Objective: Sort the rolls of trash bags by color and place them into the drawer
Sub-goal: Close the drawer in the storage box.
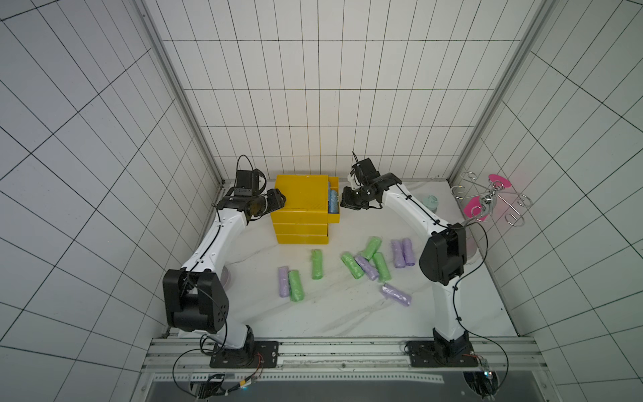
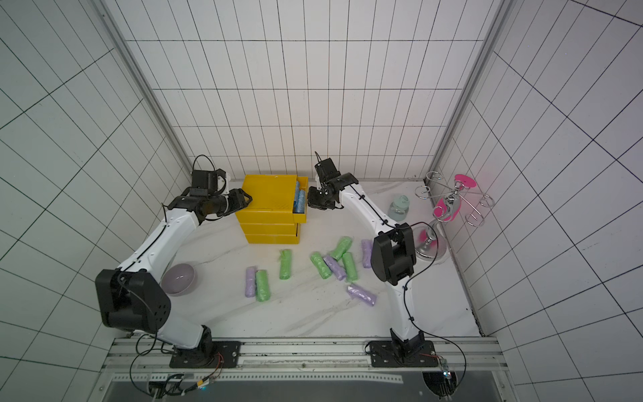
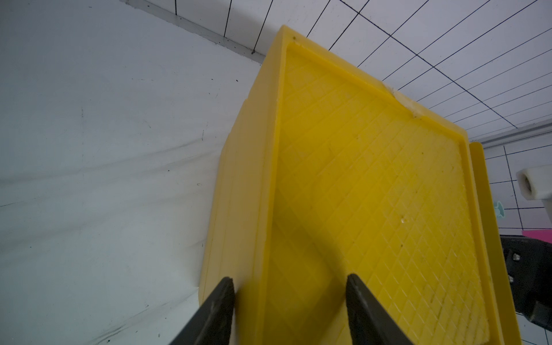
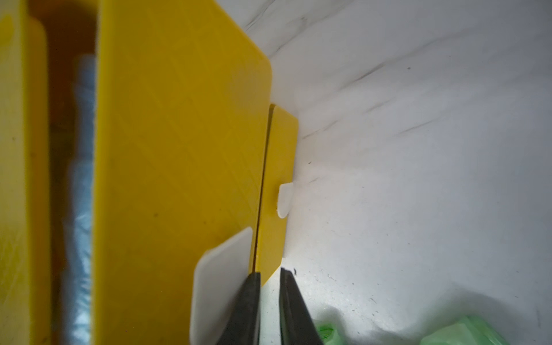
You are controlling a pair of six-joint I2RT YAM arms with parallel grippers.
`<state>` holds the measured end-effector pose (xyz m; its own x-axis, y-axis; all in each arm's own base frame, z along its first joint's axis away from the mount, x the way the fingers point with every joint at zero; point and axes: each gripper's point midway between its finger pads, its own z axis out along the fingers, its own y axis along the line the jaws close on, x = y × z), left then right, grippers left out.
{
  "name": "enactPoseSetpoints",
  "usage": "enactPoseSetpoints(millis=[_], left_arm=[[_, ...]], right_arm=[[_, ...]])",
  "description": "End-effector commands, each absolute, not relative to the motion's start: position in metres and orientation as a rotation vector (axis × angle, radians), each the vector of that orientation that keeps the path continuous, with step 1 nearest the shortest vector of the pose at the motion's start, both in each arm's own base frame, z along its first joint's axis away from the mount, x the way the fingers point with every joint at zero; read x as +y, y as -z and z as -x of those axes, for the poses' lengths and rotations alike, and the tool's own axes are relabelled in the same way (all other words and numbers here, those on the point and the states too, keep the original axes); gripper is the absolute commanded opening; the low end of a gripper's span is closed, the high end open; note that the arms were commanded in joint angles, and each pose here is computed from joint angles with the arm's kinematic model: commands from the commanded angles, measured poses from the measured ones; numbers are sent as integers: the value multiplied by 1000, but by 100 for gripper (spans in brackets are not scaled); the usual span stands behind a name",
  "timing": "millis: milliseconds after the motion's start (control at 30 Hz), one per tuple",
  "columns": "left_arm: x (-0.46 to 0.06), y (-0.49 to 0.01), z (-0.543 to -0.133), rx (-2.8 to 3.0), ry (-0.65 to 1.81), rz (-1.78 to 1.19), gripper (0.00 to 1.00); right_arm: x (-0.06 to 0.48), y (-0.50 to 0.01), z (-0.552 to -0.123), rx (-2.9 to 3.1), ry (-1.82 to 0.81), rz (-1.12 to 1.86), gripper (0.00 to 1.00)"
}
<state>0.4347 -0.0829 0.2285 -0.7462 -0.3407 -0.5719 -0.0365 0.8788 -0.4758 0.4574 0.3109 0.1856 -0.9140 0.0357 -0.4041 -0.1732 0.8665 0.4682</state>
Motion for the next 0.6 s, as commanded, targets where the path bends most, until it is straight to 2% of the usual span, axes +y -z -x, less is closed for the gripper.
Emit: enactPoseSetpoints(millis=[0,300,500,567], left_arm=[[-88,-217,-435,2394,595,243,58],[-90,-218,-435,2396,609,231,57],[-90,-221,-435,2390,607,234,57],[-88,-222,-434,2387,593,236,57]], right_arm=[[334,-196,-449,2633,-772,141,17],[365,-202,-438,2621,-804,227,17],[352,-210,-435,2602,-744,237,18],[338,-214,-435,2592,-720,208,22]])
